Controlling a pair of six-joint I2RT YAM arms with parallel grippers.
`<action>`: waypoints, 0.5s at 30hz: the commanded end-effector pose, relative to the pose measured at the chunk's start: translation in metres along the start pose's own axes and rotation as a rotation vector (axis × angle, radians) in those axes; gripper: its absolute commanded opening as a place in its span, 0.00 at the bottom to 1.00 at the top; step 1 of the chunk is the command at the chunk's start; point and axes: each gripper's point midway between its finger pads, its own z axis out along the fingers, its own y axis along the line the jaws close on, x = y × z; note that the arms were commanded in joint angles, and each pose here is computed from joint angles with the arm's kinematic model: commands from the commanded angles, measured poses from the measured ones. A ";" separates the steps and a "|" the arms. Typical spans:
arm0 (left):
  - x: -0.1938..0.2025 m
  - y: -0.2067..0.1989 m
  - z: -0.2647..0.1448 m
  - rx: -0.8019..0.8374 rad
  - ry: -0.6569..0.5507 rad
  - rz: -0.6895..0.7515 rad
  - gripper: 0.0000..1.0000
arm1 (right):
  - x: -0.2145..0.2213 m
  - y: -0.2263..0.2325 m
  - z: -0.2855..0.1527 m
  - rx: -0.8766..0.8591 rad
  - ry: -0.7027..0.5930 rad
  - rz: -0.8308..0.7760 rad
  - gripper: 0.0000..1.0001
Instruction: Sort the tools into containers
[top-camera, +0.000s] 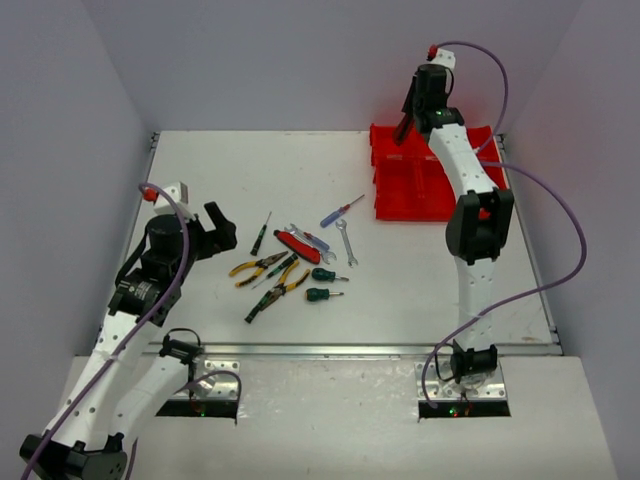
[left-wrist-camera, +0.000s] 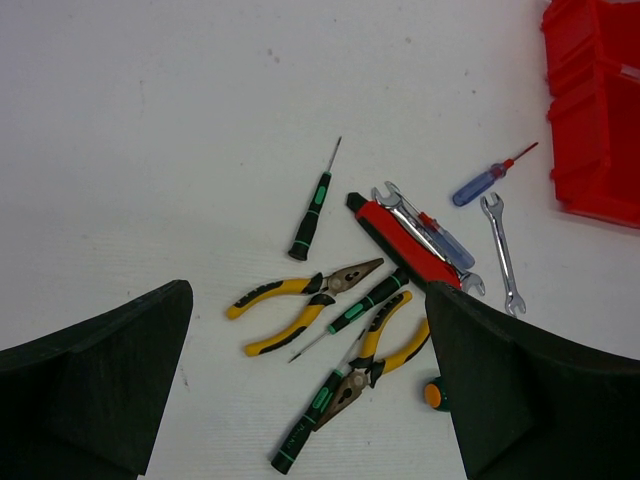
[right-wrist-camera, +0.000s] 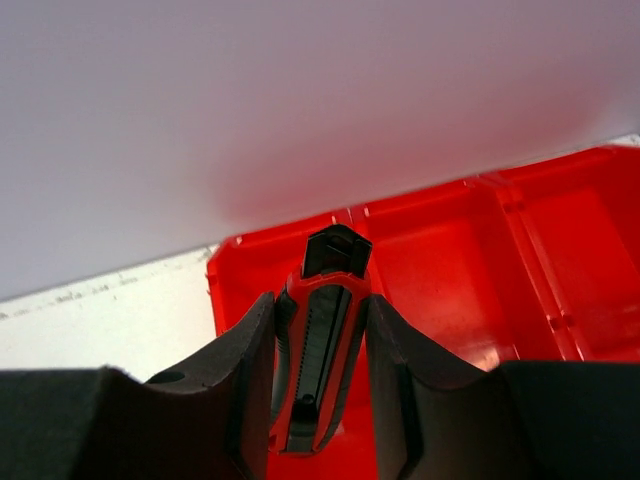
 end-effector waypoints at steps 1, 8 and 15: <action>-0.010 -0.009 -0.001 0.042 -0.042 0.008 1.00 | -0.043 0.025 0.005 -0.128 -0.182 0.017 0.05; -0.009 -0.009 -0.003 0.047 -0.048 0.008 1.00 | -0.022 0.044 0.035 -0.189 -0.216 -0.029 0.06; -0.012 -0.010 -0.006 0.054 -0.062 0.004 1.00 | 0.021 0.046 0.041 -0.184 -0.138 -0.098 0.11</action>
